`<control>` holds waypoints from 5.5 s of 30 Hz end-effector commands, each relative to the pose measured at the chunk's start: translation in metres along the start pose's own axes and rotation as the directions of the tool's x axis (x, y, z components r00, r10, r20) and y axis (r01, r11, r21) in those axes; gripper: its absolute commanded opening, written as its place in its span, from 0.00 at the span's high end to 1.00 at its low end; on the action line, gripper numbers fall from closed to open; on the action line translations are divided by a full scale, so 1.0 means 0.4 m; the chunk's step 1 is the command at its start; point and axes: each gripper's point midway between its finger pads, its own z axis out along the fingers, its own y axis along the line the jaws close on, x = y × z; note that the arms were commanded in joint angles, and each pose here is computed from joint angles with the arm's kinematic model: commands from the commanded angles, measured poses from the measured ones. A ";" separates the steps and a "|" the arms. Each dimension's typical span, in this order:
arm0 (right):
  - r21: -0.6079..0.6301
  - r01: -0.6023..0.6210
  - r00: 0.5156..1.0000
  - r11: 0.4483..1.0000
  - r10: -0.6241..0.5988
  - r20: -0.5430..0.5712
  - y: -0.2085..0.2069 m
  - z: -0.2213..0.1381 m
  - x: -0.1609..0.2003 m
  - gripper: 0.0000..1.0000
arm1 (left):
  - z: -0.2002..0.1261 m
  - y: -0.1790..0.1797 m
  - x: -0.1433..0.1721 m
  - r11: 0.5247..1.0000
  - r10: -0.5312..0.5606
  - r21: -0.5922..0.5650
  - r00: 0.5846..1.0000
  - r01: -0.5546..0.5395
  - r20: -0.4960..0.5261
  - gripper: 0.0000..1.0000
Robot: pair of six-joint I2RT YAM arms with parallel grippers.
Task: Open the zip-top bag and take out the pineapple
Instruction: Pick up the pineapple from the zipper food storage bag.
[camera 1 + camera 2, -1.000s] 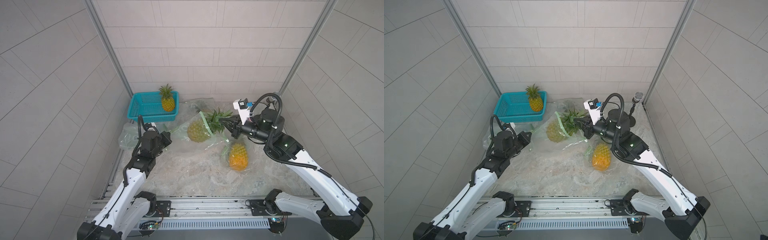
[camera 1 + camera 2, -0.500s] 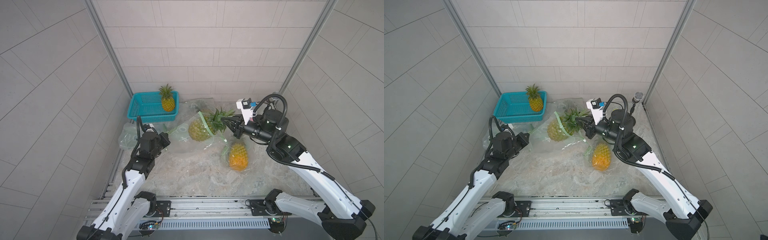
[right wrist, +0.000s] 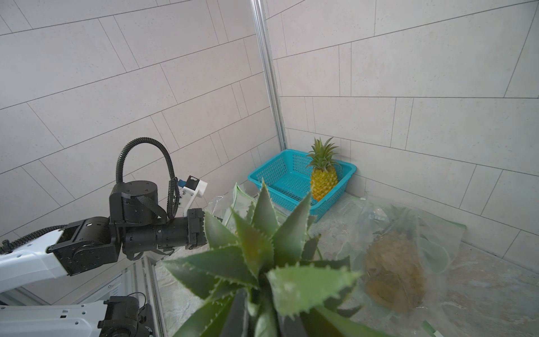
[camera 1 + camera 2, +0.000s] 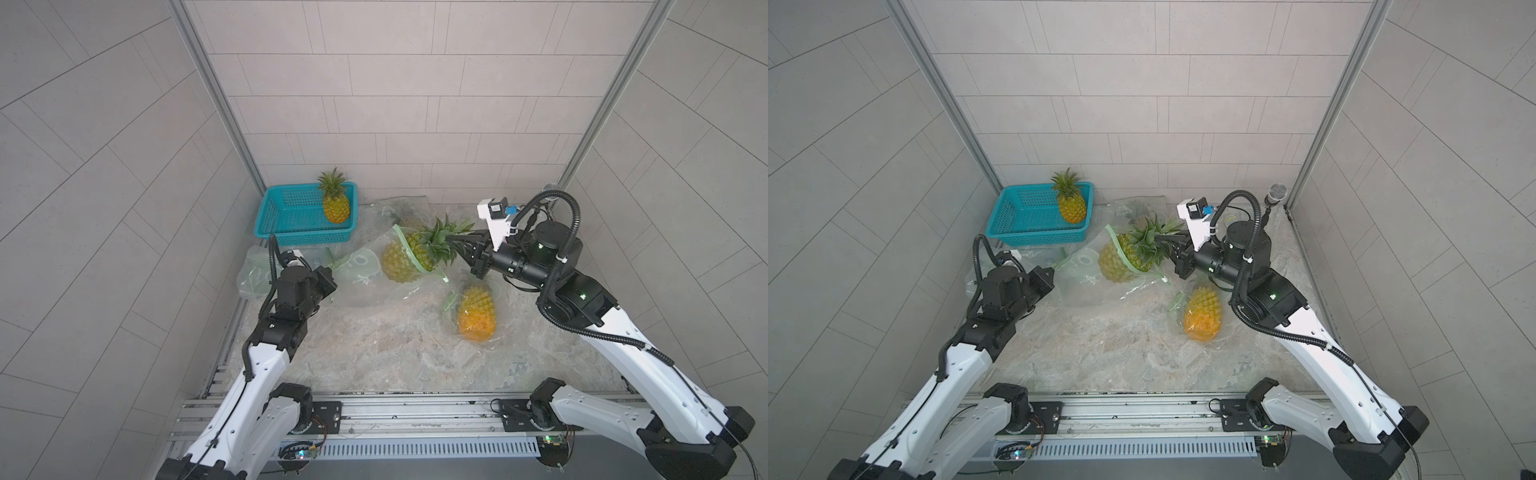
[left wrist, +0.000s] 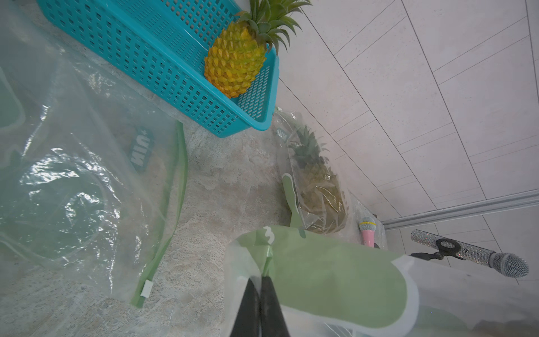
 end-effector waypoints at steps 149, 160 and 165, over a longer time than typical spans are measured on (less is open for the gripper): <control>-0.059 0.251 0.914 0.966 -0.217 0.342 0.138 -0.233 -0.185 1.00 | -0.087 0.139 -0.063 0.896 0.297 -0.345 0.955 -0.278 0.002 1.00; 0.042 0.219 0.904 0.975 -0.218 0.367 0.096 -0.245 -0.186 1.00 | -0.104 0.145 -0.073 0.883 0.314 -0.370 0.949 -0.288 0.011 1.00; 0.100 0.189 0.907 0.977 -0.213 0.363 0.067 -0.247 -0.184 1.00 | -0.109 0.140 -0.077 0.887 0.316 -0.362 0.948 -0.286 0.025 1.00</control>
